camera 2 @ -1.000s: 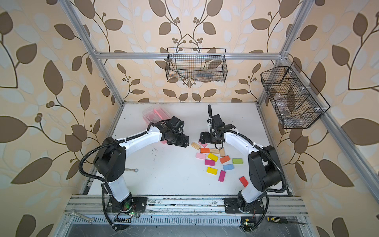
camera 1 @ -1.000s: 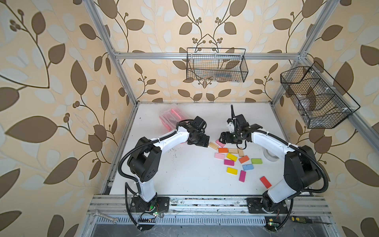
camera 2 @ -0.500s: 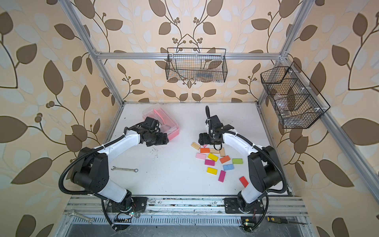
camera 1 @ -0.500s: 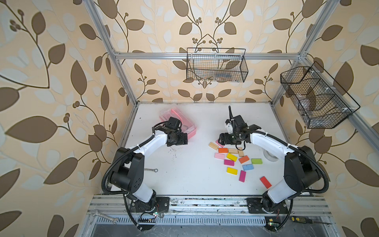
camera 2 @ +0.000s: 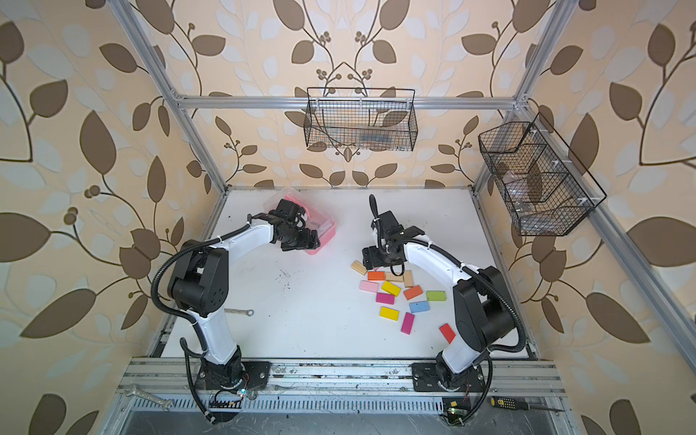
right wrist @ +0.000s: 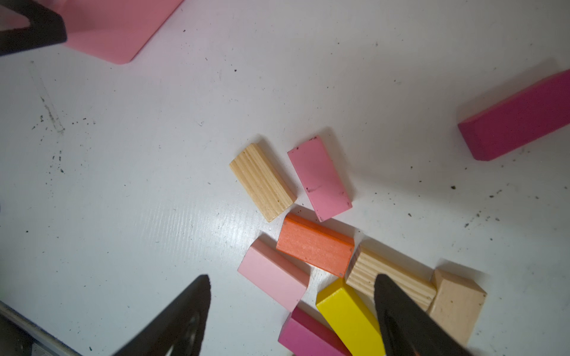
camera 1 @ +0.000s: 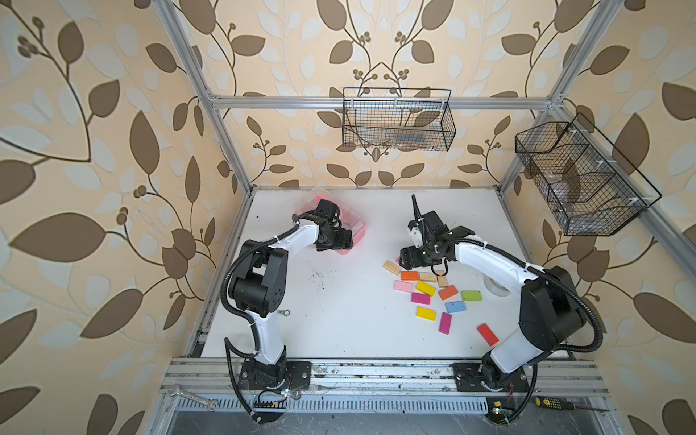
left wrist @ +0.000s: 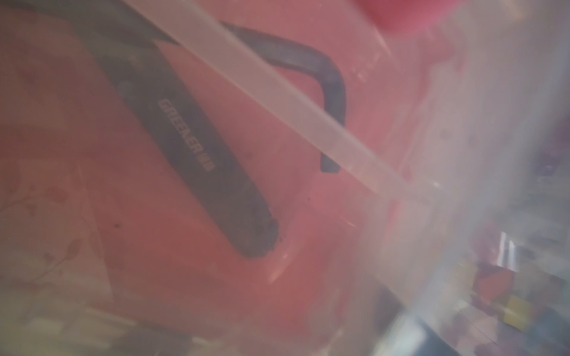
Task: Assemble the number 7 with building blocks
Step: Move the distractor to the center of the board, then pick up the building block from the center of the board, then place the building block at the center of the board, then pick up the building block from the center of the board.
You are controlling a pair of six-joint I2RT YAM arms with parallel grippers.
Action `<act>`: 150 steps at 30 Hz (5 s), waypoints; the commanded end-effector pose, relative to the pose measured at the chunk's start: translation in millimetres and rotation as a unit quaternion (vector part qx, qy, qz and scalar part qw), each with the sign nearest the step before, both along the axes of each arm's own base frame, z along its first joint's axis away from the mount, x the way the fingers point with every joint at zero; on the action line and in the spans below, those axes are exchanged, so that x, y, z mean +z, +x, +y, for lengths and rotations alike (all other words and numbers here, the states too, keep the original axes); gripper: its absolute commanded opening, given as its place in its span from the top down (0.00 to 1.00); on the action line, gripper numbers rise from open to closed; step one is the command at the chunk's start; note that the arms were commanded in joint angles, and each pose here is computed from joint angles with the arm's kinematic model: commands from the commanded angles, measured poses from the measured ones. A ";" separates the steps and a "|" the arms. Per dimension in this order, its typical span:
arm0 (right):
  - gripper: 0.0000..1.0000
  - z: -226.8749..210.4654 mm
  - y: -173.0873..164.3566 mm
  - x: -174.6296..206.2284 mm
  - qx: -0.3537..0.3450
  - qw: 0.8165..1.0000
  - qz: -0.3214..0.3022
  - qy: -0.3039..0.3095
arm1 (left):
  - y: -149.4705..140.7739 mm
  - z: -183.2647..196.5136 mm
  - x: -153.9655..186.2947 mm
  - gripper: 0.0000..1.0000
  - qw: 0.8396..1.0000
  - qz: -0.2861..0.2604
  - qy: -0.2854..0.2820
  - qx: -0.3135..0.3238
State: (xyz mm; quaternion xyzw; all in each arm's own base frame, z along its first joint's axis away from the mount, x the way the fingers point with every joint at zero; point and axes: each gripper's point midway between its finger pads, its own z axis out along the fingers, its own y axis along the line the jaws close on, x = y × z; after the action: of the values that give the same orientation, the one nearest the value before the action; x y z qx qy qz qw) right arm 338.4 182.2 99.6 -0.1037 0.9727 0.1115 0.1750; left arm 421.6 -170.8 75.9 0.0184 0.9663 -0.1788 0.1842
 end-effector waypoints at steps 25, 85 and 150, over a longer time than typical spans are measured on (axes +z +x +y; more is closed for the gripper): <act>0.36 -8.1 37.3 -71.7 0.031 0.996 0.061 -0.060 | 10.6 -49.0 68.5 0.11 0.994 -0.056 -0.079 -0.056; 0.78 276.0 12.3 -56.2 0.557 0.812 -0.121 -0.124 | -141.2 184.1 83.0 0.01 0.935 -0.063 -0.116 0.329; 0.12 -34.5 71.1 47.4 -0.047 0.998 -0.029 0.037 | -133.9 89.1 91.0 0.01 0.970 -0.065 -0.205 0.118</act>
State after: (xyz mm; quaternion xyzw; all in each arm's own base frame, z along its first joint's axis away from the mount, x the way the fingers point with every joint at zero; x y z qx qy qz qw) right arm 413.5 185.2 167.2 -0.1589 0.9442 0.1499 0.2464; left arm 287.1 -67.6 162.2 -0.1606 0.8912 -0.3305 0.2661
